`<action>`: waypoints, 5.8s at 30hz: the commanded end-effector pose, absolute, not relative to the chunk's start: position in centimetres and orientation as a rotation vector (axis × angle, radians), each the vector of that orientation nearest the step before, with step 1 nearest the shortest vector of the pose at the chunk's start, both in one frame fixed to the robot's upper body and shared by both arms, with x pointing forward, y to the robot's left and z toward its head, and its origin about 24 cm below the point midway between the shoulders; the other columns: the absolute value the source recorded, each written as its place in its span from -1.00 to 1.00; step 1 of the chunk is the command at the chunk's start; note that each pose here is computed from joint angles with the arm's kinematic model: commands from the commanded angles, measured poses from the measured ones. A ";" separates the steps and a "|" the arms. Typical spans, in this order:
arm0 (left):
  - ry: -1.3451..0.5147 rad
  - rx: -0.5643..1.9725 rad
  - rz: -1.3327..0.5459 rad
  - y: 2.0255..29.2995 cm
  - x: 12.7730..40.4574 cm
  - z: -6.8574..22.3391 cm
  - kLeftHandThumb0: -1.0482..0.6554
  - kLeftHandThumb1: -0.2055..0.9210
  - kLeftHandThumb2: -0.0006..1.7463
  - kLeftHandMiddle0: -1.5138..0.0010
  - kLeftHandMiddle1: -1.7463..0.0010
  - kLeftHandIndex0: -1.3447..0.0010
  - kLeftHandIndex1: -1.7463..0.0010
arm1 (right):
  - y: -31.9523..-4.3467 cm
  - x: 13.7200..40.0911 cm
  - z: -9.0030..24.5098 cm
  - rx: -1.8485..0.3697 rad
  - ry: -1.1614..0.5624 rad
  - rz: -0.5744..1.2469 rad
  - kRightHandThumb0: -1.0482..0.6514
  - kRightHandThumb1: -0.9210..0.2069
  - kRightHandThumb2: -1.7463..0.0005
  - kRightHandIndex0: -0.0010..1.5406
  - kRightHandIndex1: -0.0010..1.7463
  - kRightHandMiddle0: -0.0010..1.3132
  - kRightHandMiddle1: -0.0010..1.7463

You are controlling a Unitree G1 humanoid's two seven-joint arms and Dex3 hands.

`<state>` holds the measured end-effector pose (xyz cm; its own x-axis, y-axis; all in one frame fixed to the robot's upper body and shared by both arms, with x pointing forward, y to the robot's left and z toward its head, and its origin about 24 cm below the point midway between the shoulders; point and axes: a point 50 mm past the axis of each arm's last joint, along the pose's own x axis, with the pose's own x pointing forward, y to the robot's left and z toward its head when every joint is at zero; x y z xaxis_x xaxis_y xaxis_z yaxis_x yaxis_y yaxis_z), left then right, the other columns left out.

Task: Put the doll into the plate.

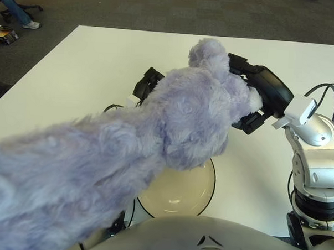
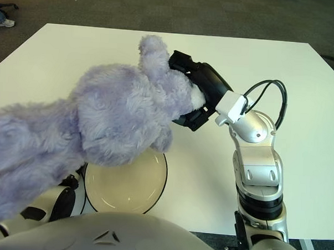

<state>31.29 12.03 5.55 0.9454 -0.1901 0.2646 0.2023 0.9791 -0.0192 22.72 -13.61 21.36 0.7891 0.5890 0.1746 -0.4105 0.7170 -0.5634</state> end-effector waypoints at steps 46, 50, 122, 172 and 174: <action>-0.117 -0.107 -0.208 11.6 30.8 1.8 0.22 -0.08 0.52 0.33 -1.00 0.27 -1.00 | -11.6 21.3 23.6 -0.835 -0.483 0.898 0.23 -0.02 -0.41 -0.37 0.96 -0.28 0.95; -0.127 -0.112 -0.216 11.2 30.8 2.1 0.22 -0.08 0.52 0.33 -1.00 0.27 -1.00 | -11.1 21.4 23.8 -0.855 -0.571 0.944 0.23 -0.19 -0.29 -0.46 0.97 -0.39 0.95; -0.151 -0.116 -0.220 11.7 30.4 2.4 0.22 -0.09 0.53 0.32 -1.00 0.26 -1.00 | -11.5 21.8 23.9 -0.826 -0.513 0.946 -0.24 -0.51 -0.02 -0.86 -0.95 -1.00 -0.83; -0.133 -0.040 -0.180 12.5 30.0 2.8 0.22 -0.10 0.54 0.32 -1.00 0.25 -1.00 | -10.5 21.6 24.1 -0.824 -0.516 0.951 -0.24 -0.51 -0.02 -0.85 -0.97 -1.00 -0.83; -0.134 -0.039 -0.182 12.5 30.0 2.8 0.22 -0.10 0.54 0.32 -1.00 0.25 -1.00 | -10.5 21.6 24.1 -0.824 -0.515 0.951 -0.24 -0.51 -0.02 -0.85 -0.97 -1.00 -0.83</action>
